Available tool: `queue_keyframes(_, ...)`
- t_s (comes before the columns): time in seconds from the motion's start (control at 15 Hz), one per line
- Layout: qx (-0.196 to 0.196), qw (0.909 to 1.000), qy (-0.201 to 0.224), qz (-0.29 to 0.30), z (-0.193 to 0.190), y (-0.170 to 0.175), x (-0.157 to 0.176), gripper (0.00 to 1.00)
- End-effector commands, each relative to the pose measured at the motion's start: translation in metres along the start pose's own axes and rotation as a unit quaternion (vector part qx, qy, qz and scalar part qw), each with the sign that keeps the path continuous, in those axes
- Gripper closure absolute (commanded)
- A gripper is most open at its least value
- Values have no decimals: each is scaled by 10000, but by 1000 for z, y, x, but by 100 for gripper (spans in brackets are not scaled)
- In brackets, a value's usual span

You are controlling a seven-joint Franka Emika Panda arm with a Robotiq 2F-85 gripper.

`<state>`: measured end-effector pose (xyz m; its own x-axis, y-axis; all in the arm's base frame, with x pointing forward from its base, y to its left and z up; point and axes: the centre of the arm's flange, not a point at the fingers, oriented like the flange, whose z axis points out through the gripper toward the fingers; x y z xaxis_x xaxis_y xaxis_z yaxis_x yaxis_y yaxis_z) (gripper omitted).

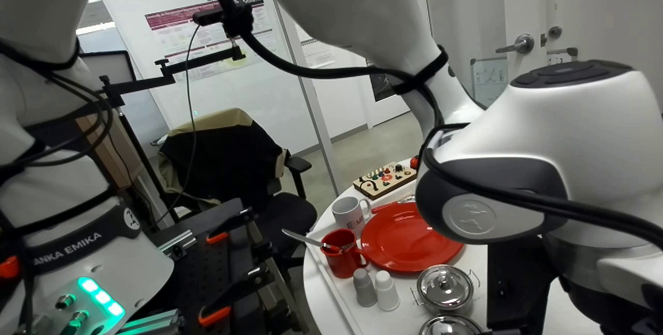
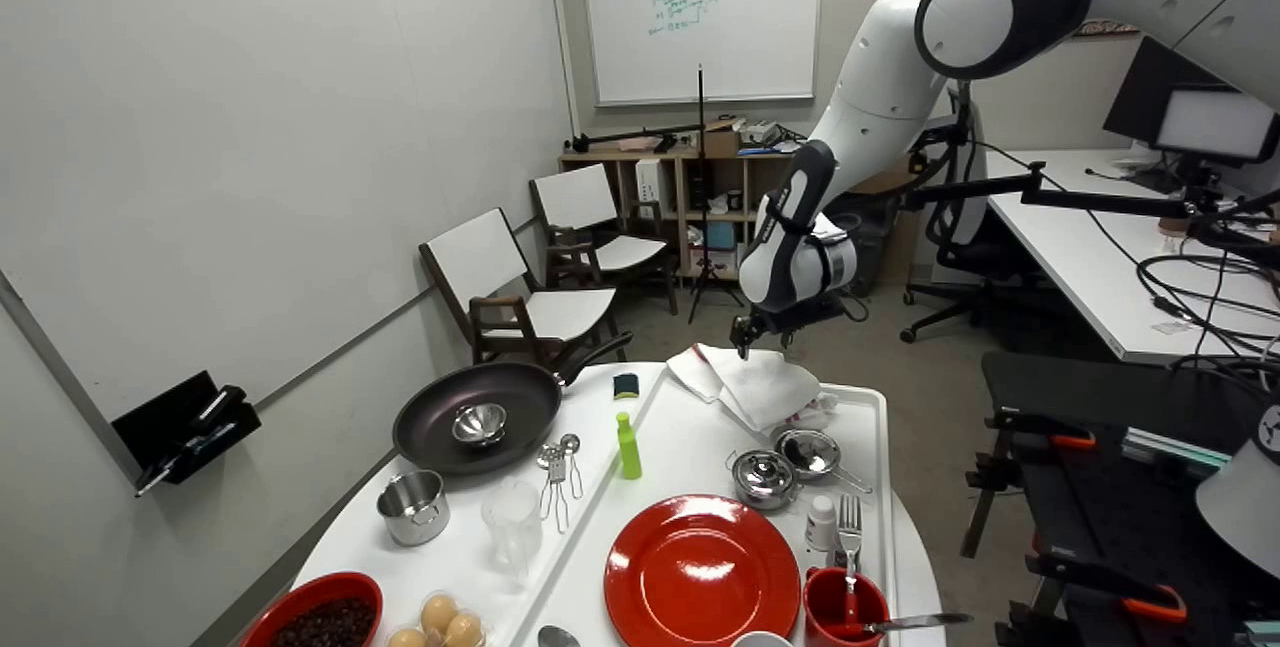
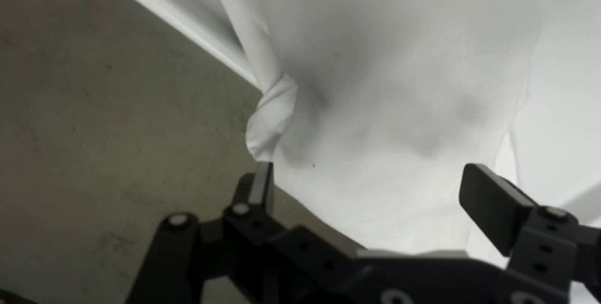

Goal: Pick up the cloth and clean the plate

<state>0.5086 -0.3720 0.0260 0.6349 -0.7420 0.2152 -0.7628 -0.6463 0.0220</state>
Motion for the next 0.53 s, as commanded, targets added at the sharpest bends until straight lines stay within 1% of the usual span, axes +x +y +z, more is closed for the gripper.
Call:
queue_keyframes(0.0,-44,9951,566,-810,-37,6,-34,0)
queue_keyframes(0.2,-82,9858,964,-1372,-51,6,-52,0)
queue_keyframes(0.47,-232,9685,1346,-2083,-69,2,-83,0)
